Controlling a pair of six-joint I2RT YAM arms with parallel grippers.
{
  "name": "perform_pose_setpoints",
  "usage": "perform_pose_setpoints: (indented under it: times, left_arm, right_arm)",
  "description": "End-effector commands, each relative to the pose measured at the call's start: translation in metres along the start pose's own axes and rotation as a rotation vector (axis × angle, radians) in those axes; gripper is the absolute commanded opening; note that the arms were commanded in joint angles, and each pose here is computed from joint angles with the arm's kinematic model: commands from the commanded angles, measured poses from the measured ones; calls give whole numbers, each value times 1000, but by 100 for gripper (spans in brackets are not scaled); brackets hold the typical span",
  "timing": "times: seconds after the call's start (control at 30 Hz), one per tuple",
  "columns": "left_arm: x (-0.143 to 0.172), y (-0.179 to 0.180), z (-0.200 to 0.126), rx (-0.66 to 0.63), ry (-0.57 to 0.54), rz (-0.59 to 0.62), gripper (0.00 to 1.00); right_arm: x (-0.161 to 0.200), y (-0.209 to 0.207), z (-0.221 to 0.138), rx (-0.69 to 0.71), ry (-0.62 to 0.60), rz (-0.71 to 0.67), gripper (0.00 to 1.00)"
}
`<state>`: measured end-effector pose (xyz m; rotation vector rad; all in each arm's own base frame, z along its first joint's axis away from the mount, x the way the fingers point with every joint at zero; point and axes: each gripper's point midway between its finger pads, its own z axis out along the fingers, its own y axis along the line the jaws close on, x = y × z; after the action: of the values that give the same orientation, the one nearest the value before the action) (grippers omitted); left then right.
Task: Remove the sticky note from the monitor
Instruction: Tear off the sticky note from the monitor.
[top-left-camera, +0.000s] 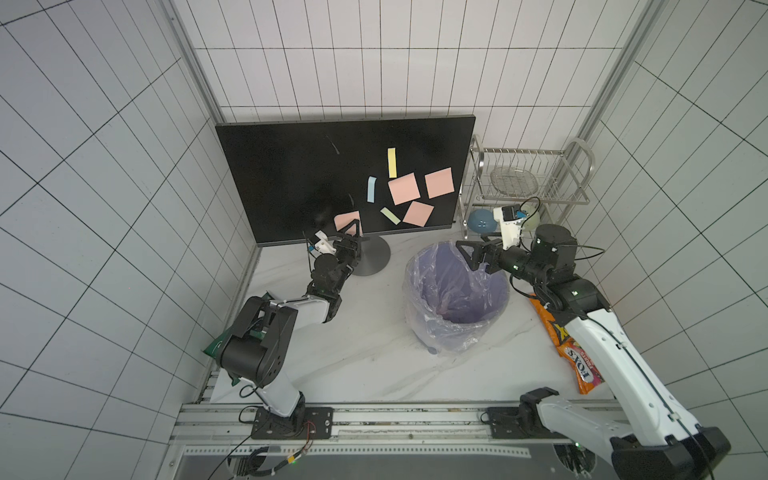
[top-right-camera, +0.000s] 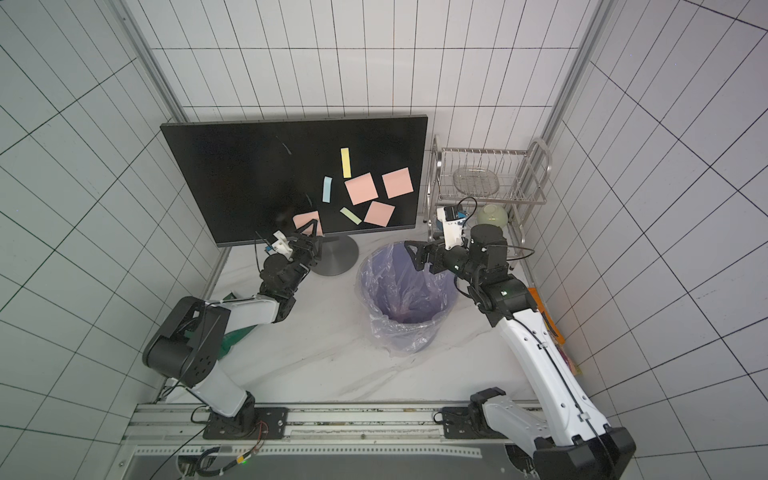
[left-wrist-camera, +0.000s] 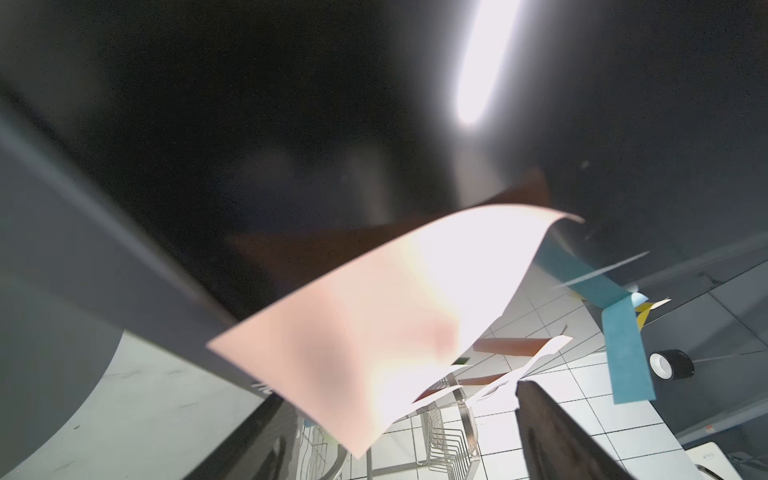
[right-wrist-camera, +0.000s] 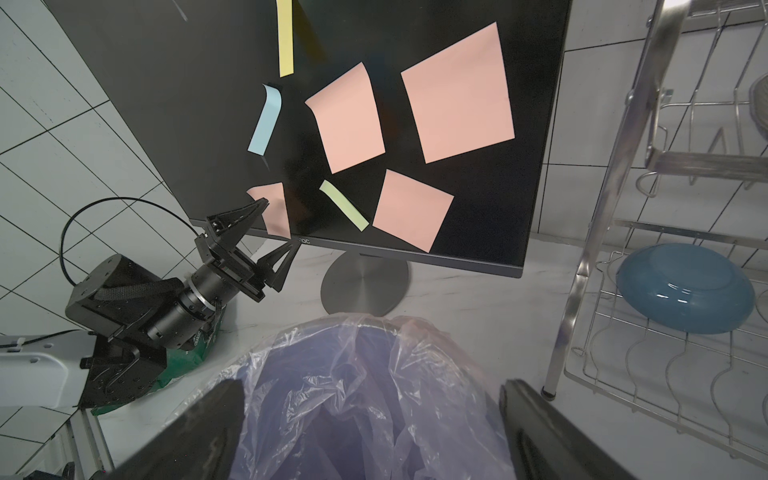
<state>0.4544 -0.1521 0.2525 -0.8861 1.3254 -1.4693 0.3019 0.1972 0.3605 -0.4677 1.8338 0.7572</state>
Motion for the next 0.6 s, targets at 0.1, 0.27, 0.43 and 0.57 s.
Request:
perform_pose_setpoints:
  times: [0.1,0.27,0.43,0.57]
  left_arm:
    - [-9,-16,7,57,-8,-12,81]
    - [-9,-11,10,73,8,-53,79]
    - [-5,-15,15,84,28,-55,78]
    - [-4,-14,15,79,28,-48,79]
  right_arm:
    - [-3,5,1,-16,-18,-22,99]
    - [-4,6,1,-22,-21,-19,99]
    - [-4,6,2,-27,-20,-18,99]
    - [-3,6,3,-29,-20,-20,99]
